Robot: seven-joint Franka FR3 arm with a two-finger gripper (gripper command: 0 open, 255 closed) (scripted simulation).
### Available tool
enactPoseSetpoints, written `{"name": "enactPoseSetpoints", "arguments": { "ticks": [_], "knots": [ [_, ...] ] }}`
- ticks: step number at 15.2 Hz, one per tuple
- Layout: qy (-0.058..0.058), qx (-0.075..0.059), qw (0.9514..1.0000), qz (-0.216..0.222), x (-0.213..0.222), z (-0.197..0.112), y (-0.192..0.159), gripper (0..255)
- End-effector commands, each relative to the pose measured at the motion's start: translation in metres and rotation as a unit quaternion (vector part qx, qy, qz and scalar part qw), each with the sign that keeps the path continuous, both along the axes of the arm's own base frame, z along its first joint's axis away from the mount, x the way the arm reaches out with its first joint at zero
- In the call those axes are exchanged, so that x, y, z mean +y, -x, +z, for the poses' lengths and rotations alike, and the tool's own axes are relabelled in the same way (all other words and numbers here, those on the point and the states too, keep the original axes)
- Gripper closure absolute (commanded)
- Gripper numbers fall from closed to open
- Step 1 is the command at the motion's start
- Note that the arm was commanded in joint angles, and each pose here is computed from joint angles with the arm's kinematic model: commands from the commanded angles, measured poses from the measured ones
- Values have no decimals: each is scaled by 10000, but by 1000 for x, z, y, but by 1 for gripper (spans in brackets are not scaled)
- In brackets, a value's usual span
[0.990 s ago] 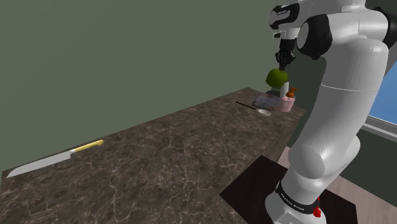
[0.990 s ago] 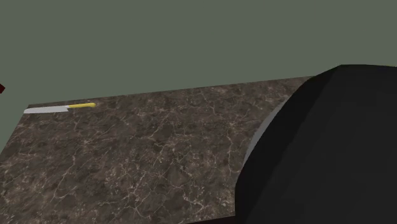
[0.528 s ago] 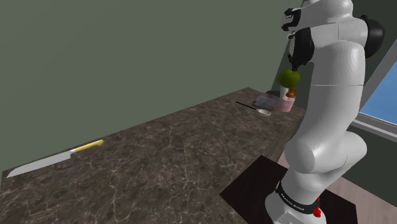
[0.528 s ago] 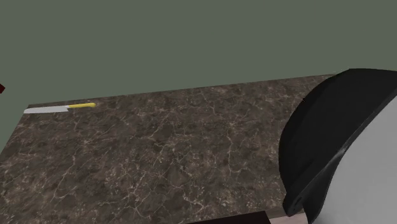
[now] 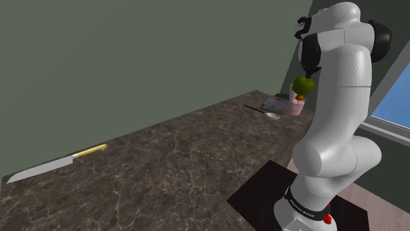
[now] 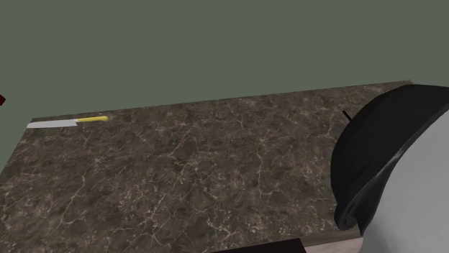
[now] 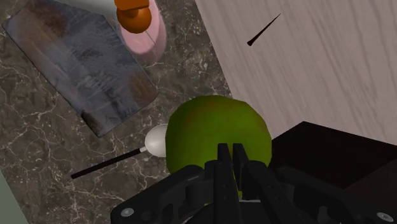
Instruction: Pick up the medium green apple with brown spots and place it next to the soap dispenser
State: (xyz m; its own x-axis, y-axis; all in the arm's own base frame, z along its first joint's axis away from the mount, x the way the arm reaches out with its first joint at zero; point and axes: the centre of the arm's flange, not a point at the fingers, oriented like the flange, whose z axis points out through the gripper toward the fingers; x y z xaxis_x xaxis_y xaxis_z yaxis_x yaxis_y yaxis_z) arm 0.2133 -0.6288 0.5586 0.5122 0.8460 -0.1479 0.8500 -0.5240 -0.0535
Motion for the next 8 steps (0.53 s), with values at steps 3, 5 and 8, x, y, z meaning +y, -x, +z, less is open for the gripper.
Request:
{"name": "enactPoseSetpoints", "arguments": {
  "ticks": [3, 5, 8],
  "knots": [
    [4, -2, 10000, 1, 0, -20, -1, 255],
    [4, -2, 10000, 1, 0, -31, -1, 255],
    [4, -2, 10000, 1, 0, -46, -1, 255]
  ]
}}
